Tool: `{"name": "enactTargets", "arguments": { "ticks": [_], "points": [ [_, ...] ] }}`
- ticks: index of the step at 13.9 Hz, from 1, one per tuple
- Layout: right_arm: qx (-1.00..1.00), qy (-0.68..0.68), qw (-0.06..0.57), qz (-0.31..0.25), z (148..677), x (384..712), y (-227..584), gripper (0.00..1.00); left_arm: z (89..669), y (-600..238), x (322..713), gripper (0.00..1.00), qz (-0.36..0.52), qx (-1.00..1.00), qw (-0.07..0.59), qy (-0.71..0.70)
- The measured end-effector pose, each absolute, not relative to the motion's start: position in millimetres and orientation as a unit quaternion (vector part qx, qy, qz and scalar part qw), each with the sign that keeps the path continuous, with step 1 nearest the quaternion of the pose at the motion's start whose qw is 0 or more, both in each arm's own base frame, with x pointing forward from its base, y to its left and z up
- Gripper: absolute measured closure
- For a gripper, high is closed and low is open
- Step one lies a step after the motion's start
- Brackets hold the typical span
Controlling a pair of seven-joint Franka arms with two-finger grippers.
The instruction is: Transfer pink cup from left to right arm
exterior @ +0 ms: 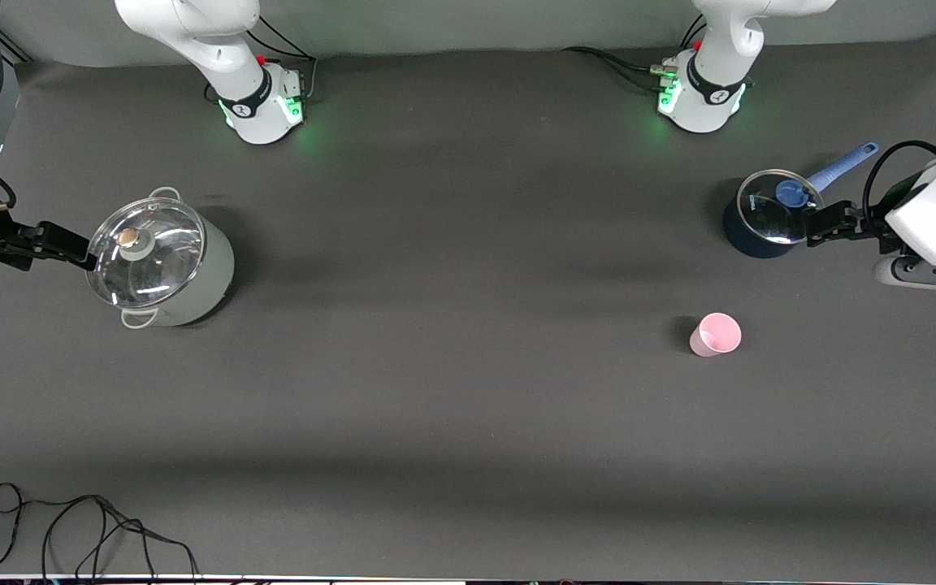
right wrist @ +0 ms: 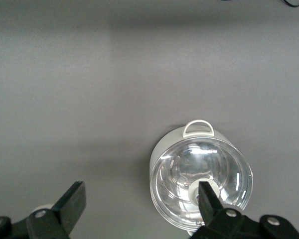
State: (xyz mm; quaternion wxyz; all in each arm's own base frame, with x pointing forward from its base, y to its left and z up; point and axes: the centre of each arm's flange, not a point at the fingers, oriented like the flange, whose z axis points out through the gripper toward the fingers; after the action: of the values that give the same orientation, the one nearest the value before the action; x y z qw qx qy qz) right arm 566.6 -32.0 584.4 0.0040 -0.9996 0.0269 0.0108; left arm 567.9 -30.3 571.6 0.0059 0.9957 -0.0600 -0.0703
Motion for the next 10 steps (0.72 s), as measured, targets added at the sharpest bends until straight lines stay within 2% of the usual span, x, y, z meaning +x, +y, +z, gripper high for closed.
{"name": "enactTargets", "arguments": {
  "ticks": [10],
  "points": [
    [-1.0, 0.027, 0.004, 0.01, 584.8, 566.6, -32.0, 0.0, 568.2, -30.3, 565.6, 0.0, -0.081, 0.995, 0.006, -0.061]
  ]
}}
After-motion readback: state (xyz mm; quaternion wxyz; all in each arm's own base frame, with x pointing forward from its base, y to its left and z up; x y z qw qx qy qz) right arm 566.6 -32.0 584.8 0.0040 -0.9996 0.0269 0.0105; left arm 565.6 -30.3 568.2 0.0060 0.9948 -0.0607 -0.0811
